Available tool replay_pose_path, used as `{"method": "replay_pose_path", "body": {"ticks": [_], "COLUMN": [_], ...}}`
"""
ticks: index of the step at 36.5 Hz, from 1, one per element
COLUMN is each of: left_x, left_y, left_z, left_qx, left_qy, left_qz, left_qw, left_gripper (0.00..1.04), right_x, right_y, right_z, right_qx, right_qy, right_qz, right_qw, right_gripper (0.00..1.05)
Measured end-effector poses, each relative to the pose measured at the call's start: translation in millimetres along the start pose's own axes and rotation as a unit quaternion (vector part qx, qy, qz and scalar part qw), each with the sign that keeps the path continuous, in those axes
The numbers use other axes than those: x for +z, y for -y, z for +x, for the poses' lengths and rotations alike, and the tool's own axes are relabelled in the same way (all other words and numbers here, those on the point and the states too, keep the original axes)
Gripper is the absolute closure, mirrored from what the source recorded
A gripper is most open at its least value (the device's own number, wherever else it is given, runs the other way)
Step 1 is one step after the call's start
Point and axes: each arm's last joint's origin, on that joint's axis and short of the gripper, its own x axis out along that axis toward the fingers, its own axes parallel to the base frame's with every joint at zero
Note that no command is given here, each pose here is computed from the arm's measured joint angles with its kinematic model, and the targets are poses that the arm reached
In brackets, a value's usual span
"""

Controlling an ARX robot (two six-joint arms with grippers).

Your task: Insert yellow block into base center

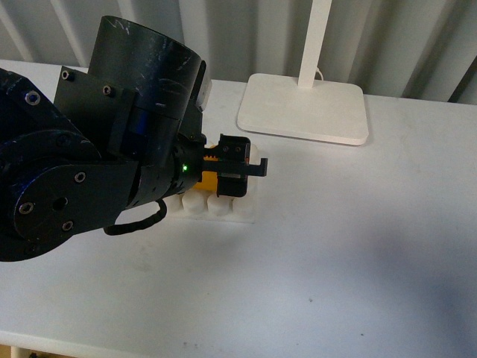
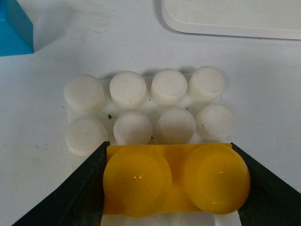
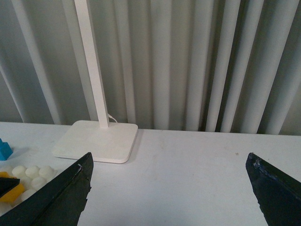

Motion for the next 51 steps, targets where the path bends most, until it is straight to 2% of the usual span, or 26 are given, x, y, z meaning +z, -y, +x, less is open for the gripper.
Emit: {"method": "replay_pose_path", "body": {"ticks": [23,36,42,43,51], "left_x": [-15,-13,-7,-5,19], "left_y": [-1,-2,-8,-10,-26], "left_z": [9,9,3,1,-24], "left_qx": [-0.01,-0.01,-0.02,-0.02,-0.01], "left_qy": [-0.017,-0.012,-0.013,-0.013,0.023], "left_qz": [0.013,0.011,0.007,0.006,-0.026], "left_qw": [1.0,1.0,1.0,1.0,0.999], "left_gripper": [0.39,0.39,0.07,0.05,0.06], "right_x": [0,0,0,0,0], "right_y": [0,0,0,0,0], "right_z": [0,0,0,0,0], "right_qx": [0.0,0.0,0.0,0.0,0.0], "right_qy": [0.0,0.0,0.0,0.0,0.0], "right_qz": [0.0,0.0,0.0,0.0,0.0], "right_qw": [1.0,1.0,1.0,1.0,1.0], "right_gripper": [0.09,0.09,0.09,0.09,0.09]}}
